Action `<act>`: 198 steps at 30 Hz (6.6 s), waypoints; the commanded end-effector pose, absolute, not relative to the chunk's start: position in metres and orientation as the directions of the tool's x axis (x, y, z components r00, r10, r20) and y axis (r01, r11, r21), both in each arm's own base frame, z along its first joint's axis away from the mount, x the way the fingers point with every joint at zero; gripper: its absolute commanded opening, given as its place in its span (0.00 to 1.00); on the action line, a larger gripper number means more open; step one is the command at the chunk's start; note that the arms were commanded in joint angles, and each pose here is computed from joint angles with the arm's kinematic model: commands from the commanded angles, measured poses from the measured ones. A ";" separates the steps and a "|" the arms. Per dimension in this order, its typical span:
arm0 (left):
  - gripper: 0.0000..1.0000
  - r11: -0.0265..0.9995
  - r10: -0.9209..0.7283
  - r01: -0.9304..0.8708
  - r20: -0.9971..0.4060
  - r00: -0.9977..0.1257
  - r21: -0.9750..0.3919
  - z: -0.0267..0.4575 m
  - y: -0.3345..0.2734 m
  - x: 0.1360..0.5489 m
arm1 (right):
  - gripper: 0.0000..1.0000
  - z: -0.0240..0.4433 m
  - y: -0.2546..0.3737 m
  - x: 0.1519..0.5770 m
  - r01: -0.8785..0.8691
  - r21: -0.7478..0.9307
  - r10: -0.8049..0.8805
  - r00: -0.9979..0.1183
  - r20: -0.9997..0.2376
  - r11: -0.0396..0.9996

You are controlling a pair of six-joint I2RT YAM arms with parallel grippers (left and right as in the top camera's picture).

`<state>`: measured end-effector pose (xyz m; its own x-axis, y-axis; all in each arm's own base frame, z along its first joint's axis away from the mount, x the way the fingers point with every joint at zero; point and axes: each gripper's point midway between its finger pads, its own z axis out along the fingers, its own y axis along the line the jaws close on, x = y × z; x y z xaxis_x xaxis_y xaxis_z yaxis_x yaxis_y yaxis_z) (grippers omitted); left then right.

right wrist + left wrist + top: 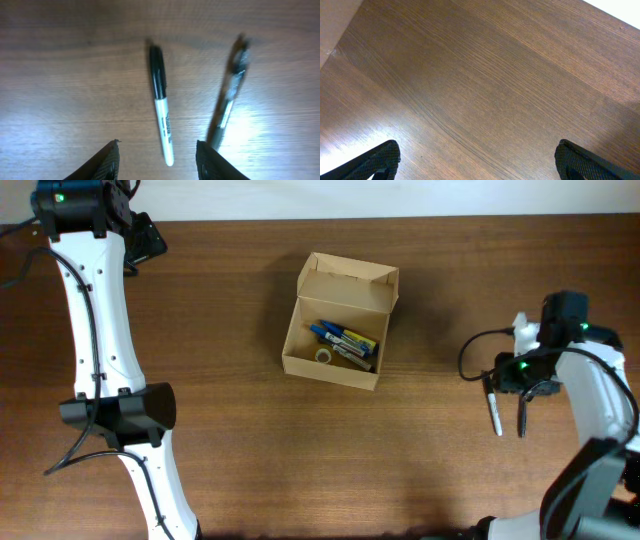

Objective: Pack container
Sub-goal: 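Move the right gripper over the black Sharpie and lower onto it, then grasp the black Sharpie with the right gripper and carry to box, then lower the Sharpie into the box and open the right gripper, then move the right gripper over the clear pen and lower onto it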

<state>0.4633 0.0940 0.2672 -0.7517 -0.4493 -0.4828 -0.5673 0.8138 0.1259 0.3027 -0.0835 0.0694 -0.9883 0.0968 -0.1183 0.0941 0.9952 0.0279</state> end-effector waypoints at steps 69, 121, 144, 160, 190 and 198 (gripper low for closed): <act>1.00 0.809 -0.446 -0.572 -0.494 -0.746 0.134 0.270 0.098 0.464 | 0.04 0.181 -0.013 0.416 -0.107 0.082 -0.081 -0.959 -0.270 0.991; 1.00 0.809 -0.446 -0.572 -0.494 -0.746 0.134 0.270 0.098 0.464 | 0.22 0.038 0.264 0.401 -0.956 0.017 -0.950 -0.294 -0.100 0.294; 1.00 0.809 -0.446 -0.572 -0.494 -0.746 0.135 0.270 0.098 0.464 | 0.61 0.278 0.172 0.430 -0.656 -0.278 -0.692 -0.537 -0.482 0.702; 1.00 0.809 -0.446 -0.572 -0.494 -0.746 0.134 0.270 0.098 0.464 | 0.56 0.158 -0.081 0.359 0.085 -0.099 0.067 -0.983 -0.173 0.991; 1.00 0.809 -0.446 -0.572 -0.494 -0.746 0.135 0.270 0.098 0.464 | 0.53 0.036 -0.166 0.298 0.391 0.032 0.392 -0.910 -0.139 0.920; 1.00 0.809 -0.446 -0.572 -0.494 -0.746 0.134 0.270 0.098 0.464 | 0.52 0.026 -0.154 0.290 0.321 -0.022 0.317 -0.943 -0.098 0.947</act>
<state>0.4634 0.0940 0.2673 -0.7515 -0.4493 -0.4831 -0.5674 0.8138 0.1257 0.2959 -0.1576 0.0296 -0.9312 0.3460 -0.1143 0.3472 0.9377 0.0098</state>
